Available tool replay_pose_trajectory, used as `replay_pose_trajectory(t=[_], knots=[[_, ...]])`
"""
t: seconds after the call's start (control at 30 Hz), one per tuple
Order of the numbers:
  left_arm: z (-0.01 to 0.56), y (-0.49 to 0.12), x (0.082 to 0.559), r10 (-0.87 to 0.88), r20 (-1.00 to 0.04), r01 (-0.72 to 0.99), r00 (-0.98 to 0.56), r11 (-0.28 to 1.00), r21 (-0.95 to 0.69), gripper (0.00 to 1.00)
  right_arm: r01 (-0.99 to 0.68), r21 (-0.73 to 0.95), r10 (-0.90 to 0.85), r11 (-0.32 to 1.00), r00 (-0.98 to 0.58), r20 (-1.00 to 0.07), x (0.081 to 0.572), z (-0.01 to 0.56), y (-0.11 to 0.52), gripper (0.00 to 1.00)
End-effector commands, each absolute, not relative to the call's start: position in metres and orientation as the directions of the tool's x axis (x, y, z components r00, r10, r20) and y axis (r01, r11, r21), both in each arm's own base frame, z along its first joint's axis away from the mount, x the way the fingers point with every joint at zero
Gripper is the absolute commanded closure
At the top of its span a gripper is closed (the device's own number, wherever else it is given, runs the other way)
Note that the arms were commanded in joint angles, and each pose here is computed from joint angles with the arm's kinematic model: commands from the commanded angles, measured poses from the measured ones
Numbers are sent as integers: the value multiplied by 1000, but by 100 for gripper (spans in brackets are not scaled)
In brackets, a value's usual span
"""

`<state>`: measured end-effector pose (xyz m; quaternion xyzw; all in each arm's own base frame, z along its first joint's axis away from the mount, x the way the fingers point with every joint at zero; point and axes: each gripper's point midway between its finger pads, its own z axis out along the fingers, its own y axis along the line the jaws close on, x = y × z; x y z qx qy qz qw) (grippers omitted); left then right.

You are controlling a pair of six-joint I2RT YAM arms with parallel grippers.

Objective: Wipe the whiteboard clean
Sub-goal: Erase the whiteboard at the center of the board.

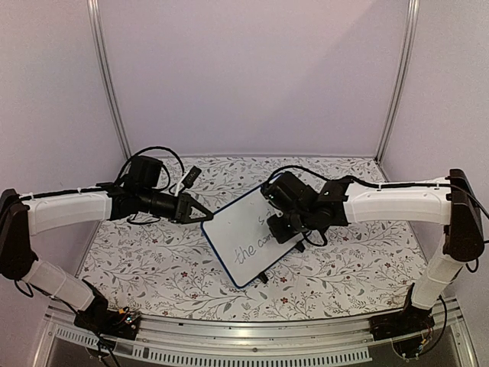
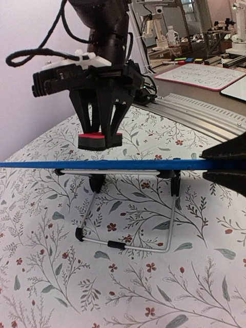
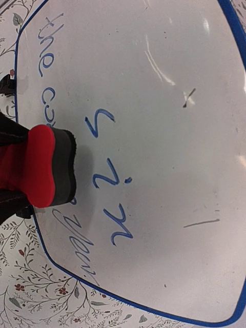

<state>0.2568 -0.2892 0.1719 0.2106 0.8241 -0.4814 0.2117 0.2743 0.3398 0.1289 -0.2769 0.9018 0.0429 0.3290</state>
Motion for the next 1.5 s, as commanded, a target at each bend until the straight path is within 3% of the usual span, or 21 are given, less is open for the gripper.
replay_pose_trajectory(t=[0.0, 0.57, 1.47], knots=[[179, -291, 252, 147, -569, 571, -809, 423, -704, 100, -525, -81, -455, 847, -638, -621, 274, 129, 339, 80], [179, -291, 252, 148, -568, 571, -810, 423, -704, 100, -544, -90, -487, 834, -649, -584, 278, 107, 352, 81], [181, -291, 251, 149, -569, 573, -809, 416, -706, 100, -558, -116, -495, 822, -597, -631, 301, 130, 379, 80]])
